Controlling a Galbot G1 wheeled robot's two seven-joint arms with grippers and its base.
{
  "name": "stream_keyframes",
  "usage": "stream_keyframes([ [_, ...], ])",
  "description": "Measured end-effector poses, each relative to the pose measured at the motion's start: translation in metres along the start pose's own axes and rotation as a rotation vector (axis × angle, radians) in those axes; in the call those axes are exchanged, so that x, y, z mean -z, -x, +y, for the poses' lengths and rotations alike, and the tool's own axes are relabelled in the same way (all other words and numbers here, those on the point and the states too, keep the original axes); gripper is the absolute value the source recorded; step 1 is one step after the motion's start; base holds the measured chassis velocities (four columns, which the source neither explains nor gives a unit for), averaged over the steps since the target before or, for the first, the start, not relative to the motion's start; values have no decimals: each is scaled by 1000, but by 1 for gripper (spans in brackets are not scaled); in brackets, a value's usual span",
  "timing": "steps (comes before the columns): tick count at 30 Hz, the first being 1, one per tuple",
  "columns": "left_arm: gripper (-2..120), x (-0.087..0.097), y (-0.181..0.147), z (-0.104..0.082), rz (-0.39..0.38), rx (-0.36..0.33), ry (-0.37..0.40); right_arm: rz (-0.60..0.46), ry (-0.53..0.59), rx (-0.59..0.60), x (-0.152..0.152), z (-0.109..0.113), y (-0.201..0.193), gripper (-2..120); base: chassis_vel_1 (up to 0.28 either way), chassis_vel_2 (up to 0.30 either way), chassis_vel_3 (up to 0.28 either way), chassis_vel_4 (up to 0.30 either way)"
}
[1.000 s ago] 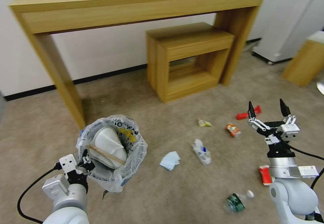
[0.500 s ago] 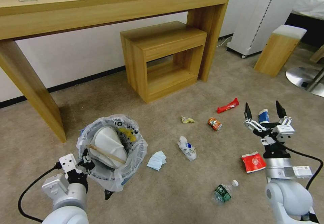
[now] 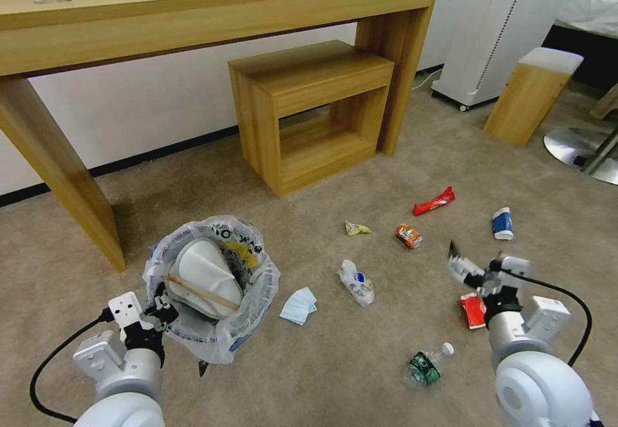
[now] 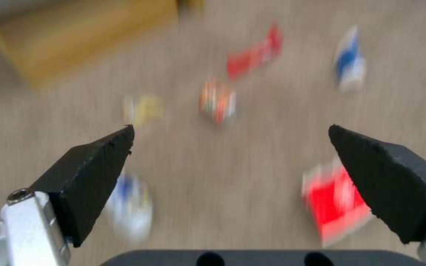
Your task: Pick up the trash bin and place the garbage on the floor into it.
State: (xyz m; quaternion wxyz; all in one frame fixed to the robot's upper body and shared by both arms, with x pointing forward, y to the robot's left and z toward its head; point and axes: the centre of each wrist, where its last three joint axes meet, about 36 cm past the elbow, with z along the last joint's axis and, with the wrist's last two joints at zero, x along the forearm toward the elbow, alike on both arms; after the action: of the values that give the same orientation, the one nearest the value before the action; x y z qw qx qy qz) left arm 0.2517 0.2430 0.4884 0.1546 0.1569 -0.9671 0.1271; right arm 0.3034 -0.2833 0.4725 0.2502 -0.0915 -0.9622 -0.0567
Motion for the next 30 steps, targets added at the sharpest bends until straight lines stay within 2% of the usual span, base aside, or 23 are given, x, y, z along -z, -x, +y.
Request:
stream_keyframes([
  [2,0,2,-1,0,-5,-1,-2,154,-1,-8,-4,2,6,100,0,0,0,0],
  [3,0,3,-1,0,-5,0,-4,198,1,-11,-7,3,8,100,0,0,0,0],
  [4,0,3,-1,0,-5,0,-4,198,1,-11,-7,3,8,100,0,0,0,0],
  [6,0,4,-2,1,-4,3,-2,328,11,-11,-19,10,16,100,0,0,0,0],
  [7,0,4,-2,1,-4,3,-2,328,11,-11,-19,10,16,100,0,0,0,0],
  [11,0,5,-3,3,-4,5,0,457,45,-10,-40,20,29,100,0,0,0,0],
  [16,0,5,-3,3,-3,6,0,529,81,-17,-58,26,39,100,0,0,0,0],
  [23,0,2,-2,2,2,5,-13,642,141,-50,-99,35,66,100,0,0,0,0],
  [30,0,1,-3,1,1,8,-17,674,197,-67,-113,39,89,100,0,0,0,0],
])
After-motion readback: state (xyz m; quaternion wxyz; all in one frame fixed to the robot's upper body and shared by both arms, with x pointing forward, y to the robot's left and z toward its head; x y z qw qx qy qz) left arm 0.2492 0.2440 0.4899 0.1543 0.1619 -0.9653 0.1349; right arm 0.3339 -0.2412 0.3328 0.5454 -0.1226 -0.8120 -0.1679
